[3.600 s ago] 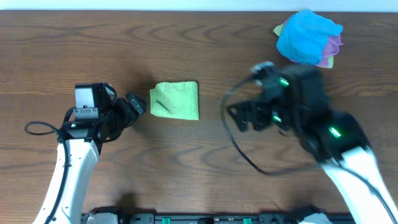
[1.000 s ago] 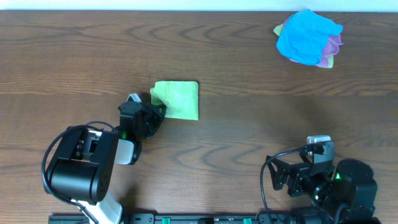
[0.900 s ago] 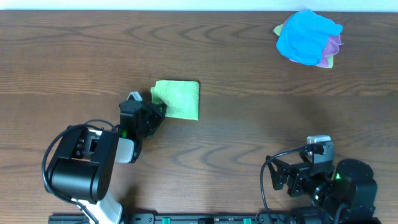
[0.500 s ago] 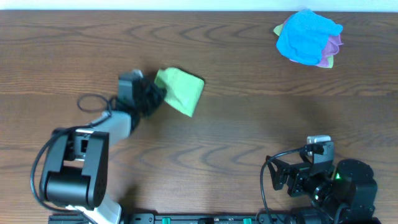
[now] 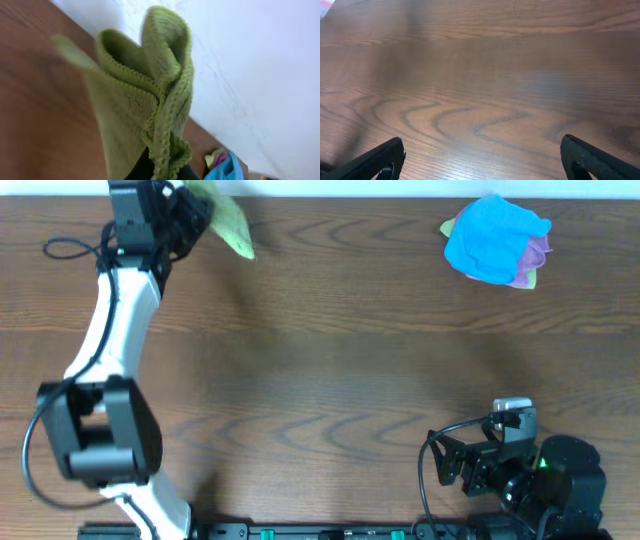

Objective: Fold the cloth
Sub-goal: 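Carry the folded cloth to the far left table edge and release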

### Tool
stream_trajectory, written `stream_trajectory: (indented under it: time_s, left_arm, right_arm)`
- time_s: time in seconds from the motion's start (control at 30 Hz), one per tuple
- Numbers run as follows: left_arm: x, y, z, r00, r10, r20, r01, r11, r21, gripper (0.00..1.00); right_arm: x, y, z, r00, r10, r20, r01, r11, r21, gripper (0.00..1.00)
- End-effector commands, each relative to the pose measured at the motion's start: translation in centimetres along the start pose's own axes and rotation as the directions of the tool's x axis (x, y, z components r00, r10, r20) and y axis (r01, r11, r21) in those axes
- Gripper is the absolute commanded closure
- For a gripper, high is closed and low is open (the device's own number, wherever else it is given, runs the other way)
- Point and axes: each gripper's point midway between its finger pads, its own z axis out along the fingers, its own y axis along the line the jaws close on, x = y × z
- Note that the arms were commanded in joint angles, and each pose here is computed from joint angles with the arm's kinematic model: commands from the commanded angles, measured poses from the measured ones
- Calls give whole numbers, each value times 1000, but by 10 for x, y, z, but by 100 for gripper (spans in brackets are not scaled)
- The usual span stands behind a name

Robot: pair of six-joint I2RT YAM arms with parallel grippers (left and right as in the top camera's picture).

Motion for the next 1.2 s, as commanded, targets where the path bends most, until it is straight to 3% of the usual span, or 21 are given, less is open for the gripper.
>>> stream_trajectory:
  time_s: [0.0, 0.5, 0.83, 1.17]
  left_arm:
    - [1, 11, 29, 999, 10, -38, -10, 1000, -3, 94]
    - [-9, 59, 82, 999, -22, -47, 19, 998, -53, 94]
    - [-25, 86, 77, 1000, -6, -16, 5, 995, -104, 94]
    - [-19, 114, 71, 999, 9, -52, -20, 979, -204, 94]
  right_arm:
    - [0, -1, 0, 1000, 15, 5, -15, 1000, 2, 1]
    - [0, -1, 0, 1000, 15, 5, -15, 1000, 2, 1]
    - [0, -1, 0, 1000, 15, 5, -15, 1000, 2, 1]
    - [0, -1, 0, 1000, 15, 5, -15, 1000, 2, 1]
